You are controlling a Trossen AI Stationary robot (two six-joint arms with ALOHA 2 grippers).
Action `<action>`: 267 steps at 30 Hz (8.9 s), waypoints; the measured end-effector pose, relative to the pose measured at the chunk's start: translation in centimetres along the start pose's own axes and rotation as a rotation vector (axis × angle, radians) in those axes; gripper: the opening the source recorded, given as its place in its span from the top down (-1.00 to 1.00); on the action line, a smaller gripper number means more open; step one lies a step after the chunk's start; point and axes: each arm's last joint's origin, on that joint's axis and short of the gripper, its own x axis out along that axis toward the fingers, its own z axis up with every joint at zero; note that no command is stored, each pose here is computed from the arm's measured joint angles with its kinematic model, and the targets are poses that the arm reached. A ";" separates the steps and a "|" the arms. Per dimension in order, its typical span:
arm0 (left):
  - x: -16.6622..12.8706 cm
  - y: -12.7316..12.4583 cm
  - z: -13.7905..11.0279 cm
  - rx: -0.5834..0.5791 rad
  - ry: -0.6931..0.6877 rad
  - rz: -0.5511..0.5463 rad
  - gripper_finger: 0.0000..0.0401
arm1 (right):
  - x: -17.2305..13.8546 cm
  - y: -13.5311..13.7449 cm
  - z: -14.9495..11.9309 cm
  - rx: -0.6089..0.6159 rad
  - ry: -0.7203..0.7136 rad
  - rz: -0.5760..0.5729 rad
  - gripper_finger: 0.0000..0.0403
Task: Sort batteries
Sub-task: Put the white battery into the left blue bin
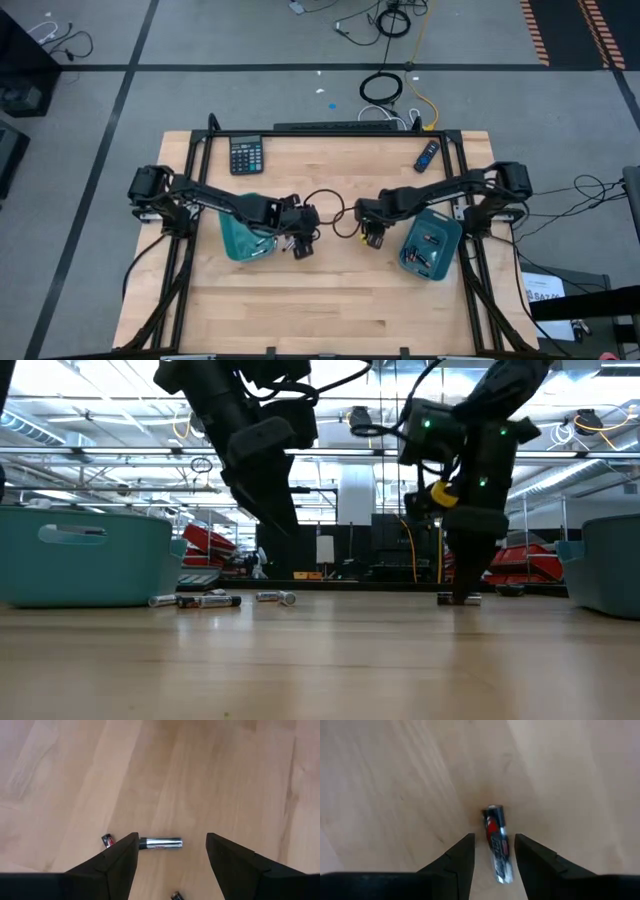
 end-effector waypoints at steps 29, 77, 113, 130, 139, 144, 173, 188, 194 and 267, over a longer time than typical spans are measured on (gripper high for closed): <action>-1.6 -5.3 2.0 0.241 -0.632 -0.016 -0.21 | -13.3 5.2 0.8 -0.239 -0.800 0.289 0.89; -9.5 -0.4 -2.0 0.108 -0.256 0.164 0.80 | -16.2 5.2 0.6 -0.202 -0.990 0.026 0.22; -2.8 2.9 -2.7 -0.098 0.107 0.081 -0.12 | -11.9 6.0 -3.1 -0.124 -0.766 0.019 0.28; 3.6 4.9 -2.1 -0.014 0.170 0.099 0.14 | -10.7 6.5 -2.8 -0.137 -0.747 -0.019 0.28; 5.9 5.1 -2.6 -0.006 0.208 0.083 0.18 | -10.6 6.5 -2.8 -0.149 -0.748 -0.028 0.28; 6.6 4.9 -3.0 0.007 0.243 0.080 0.74 | -10.6 6.5 -2.8 -0.152 -0.747 -0.031 0.28; -10.6 1.5 -7.4 -0.203 0.343 0.202 0.39 | -10.1 3.9 -1.1 -0.183 -0.723 -0.146 0.28; -7.0 -0.4 -2.1 -0.092 -0.033 0.015 0.08 | -10.1 4.3 -1.2 -0.149 -0.712 -0.068 0.28; -2.4 0.2 -1.2 0.002 -0.002 0.006 0.07 | -10.3 4.9 -1.5 -0.159 -0.725 -0.046 0.28; 5.6 0.4 2.0 -0.506 0.299 -0.170 0.42 | -9.0 5.5 -2.6 -0.187 -0.714 0.059 0.28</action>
